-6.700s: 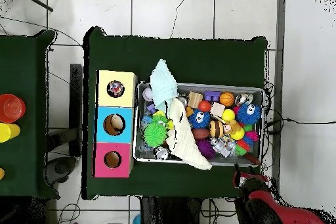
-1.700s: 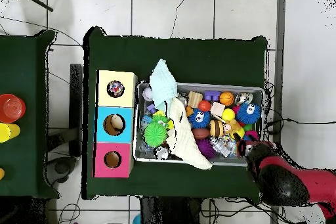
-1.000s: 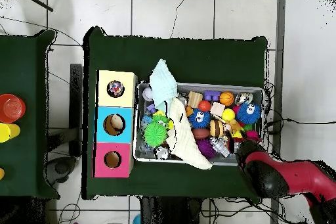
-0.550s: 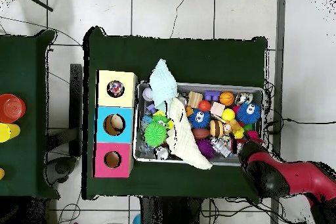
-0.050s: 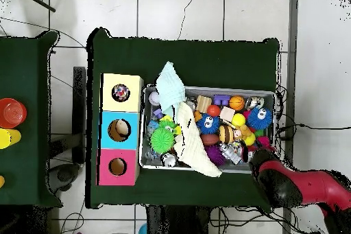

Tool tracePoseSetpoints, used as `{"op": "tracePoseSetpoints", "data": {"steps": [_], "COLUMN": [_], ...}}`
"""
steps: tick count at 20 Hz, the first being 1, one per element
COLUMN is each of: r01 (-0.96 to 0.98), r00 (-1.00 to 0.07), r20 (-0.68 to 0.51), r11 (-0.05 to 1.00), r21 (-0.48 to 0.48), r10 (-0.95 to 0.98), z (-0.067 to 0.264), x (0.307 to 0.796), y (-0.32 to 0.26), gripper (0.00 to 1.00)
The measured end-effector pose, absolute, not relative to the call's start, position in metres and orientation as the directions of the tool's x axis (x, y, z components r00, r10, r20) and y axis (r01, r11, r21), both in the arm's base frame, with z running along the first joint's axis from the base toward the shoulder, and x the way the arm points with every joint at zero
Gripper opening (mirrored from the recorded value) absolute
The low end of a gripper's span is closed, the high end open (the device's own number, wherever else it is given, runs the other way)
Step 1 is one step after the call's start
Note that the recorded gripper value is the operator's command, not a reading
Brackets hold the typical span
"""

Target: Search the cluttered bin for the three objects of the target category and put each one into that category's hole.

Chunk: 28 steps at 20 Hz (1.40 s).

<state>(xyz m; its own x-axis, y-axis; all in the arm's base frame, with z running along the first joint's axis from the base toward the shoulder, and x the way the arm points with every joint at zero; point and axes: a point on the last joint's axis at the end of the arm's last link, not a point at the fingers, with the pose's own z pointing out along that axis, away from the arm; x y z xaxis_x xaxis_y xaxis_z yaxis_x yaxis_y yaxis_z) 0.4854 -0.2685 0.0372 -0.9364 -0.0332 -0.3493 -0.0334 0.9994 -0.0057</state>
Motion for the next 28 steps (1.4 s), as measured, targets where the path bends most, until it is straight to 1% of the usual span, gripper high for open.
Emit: {"op": "tracePoseSetpoints", "data": {"steps": [13,21,28], "r01": [-0.024,-0.012,0.015], "r00": [-0.944,-0.947,-0.946], "r20": [-0.327,-0.319,-0.324], "r11": [0.999,0.997,0.998], "r21": [-0.025,-0.075,-0.057], "r10": [-0.031,-0.036,-0.004], "z": [0.033,0.029,0.014], "x": [0.48,0.487,0.492], "y": [-0.274,-0.29,-0.299], "gripper": [1.0,1.0,1.0]}}
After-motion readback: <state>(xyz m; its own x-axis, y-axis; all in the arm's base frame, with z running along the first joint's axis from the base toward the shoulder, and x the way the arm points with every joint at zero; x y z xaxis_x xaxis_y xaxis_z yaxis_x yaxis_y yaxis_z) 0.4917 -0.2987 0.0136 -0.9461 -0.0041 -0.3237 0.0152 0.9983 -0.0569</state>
